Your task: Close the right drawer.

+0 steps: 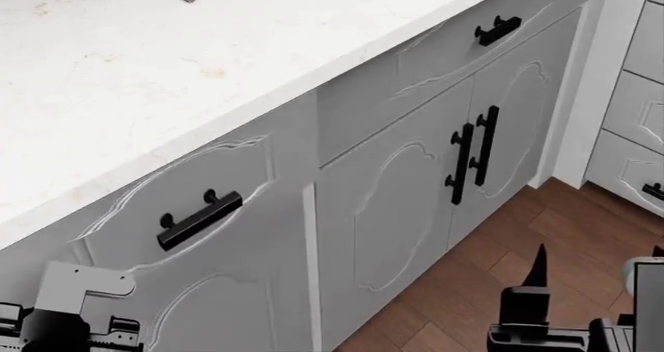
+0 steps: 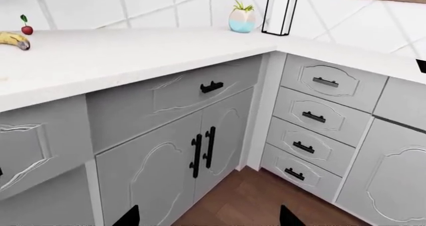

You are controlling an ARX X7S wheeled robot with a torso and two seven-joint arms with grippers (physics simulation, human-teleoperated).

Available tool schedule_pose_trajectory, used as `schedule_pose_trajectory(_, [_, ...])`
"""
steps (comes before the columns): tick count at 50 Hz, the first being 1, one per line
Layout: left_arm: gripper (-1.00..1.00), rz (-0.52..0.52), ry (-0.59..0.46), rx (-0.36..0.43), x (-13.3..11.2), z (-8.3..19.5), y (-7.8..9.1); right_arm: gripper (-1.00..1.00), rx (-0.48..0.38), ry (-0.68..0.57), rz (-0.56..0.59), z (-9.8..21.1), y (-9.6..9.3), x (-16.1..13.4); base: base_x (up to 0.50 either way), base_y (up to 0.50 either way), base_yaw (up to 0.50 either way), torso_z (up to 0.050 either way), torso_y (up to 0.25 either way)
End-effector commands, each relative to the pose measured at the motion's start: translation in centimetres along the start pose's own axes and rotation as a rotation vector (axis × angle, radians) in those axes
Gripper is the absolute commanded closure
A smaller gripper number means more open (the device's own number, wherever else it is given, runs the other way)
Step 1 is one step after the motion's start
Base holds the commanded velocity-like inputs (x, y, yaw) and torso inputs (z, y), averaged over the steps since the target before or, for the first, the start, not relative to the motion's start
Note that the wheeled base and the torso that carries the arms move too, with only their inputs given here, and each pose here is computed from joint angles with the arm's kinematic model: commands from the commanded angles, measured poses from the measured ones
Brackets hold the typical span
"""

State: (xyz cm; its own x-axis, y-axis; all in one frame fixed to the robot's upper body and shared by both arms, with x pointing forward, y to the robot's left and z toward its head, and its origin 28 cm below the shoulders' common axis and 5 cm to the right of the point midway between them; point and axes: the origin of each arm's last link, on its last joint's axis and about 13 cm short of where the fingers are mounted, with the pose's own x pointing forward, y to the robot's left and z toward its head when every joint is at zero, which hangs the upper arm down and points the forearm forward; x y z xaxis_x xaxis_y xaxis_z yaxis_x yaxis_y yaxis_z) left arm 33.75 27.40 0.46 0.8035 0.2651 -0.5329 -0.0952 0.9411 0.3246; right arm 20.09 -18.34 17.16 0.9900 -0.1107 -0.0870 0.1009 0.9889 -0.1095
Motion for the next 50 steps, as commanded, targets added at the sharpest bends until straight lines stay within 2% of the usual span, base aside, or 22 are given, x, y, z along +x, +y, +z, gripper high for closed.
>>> schedule_pose_trajectory(1, [-1.0, 0.133, 0.007, 0.054, 0.2, 0.7, 2.3, -1.0, 0.001, 0.008, 0.002, -0.3, 0.1, 0.1, 0.0, 0.0, 0.0, 0.0, 0.0])
schedule_pose_trajectory(12, [-1.0, 0.182, -0.012, 0.028, 0.3, 1.7, 2.9, -1.0, -0.001, 0.014, 0.002, -0.4, 0.2, 0.3, 0.0, 0.0, 0.0, 0.0, 0.0])
schedule_pose_trajectory(21, [-1.0, 0.206, -0.003, 0.019, 0.3, 1.2, 3.5, -1.0, -0.002, 0.012, 0.007, -0.4, 0.4, 0.3, 0.0, 0.0, 0.0, 0.0, 0.0])
schedule_pose_trajectory(34, [-1.0, 0.192, 0.018, 0.033, 0.3, 0.4, 3.4, -1.0, -0.004, 0.016, 0.007, -0.5, 0.3, 0.3, 0.0, 0.0, 0.0, 0.0, 0.001])
schedule_pose_trajectory(43, [-1.0, 0.18, 0.023, 0.056, 0.2, 0.4, 2.6, -1.0, -0.002, 0.017, 0.002, -0.6, 0.2, 0.1, 0.0, 0.0, 0.0, 0.0, 0.0])
schedule_pose_trajectory(50, [-1.0, 0.183, 0.095, 0.017, 0.0, -1.5, 2.9, -1.0, 0.0, 0.017, 0.003, -0.8, 0.2, 0.0, 0.0, 0.0, 0.0, 0.0, 0.0])
